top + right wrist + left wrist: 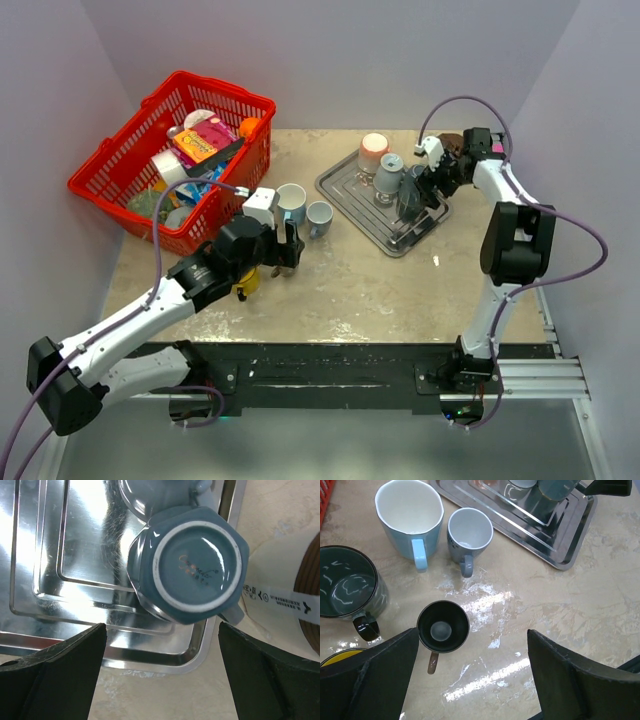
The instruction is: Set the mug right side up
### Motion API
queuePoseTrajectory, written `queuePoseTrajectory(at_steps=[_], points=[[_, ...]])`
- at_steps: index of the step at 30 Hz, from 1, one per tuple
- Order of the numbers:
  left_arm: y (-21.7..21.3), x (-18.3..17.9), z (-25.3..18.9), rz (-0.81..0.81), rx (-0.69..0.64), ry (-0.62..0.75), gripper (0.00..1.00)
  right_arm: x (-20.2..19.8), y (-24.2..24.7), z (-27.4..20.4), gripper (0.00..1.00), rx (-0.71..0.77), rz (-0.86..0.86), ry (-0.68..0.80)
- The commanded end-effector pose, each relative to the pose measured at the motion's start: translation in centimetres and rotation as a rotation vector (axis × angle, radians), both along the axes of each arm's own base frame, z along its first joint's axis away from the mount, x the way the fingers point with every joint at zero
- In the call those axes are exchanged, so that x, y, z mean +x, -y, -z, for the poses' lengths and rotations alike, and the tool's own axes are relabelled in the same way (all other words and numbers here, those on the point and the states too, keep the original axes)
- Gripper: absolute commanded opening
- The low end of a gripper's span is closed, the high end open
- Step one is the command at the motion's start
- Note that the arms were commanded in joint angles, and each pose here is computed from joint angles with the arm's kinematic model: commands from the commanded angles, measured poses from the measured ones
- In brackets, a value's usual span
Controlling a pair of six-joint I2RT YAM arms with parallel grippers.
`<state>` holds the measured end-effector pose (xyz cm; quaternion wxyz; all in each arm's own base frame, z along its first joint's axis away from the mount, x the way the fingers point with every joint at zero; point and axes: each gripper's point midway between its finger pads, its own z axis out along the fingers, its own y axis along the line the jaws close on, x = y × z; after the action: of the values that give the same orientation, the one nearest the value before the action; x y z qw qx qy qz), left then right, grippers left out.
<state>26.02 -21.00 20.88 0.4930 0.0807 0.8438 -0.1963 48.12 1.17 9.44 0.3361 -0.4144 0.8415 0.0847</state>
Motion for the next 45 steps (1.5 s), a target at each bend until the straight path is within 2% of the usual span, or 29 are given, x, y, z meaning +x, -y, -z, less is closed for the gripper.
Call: queuePoseTrajectory(at_steps=[1, 10, 18, 23, 31, 37, 45], points=[[0.4, 1.1, -2.4, -0.012, -0.020, 0.056, 0.93, 2.0, -0.9, -0.5, 0.95, 0.022, -0.104, 0.059], [0.9, 1.5, -1.9, -0.015, -0.009, 0.033, 0.93, 3.6, 0.0, 0.0, 0.92, -0.028, -0.113, 0.072], [1.2, 1.6, -1.2, -0.010, -0.004, 0.018, 0.93, 3.6, 1.3, -4.3, 0.91, -0.120, -0.080, 0.218], [1.5, 1.7, -1.1, -0.003, -0.007, 0.013, 0.93, 4.4, 1.3, -4.4, 0.91, -0.129, -0.106, 0.235], [1.5, 1.8, -0.7, -0.010, 0.000, 0.000, 0.93, 4.8, -0.3, -0.6, 0.89, -0.036, -0.209, 0.121], [1.8, 2.0, -0.5, -0.013, -0.003, -0.015, 0.93, 5.0, -1.8, -0.6, 0.85, 0.084, -0.292, 0.116], [2.0, 2.0, -0.1, -0.010, 0.000, -0.030, 0.93, 3.9, -3.3, -1.3, 0.81, 0.150, -0.360, 0.133]])
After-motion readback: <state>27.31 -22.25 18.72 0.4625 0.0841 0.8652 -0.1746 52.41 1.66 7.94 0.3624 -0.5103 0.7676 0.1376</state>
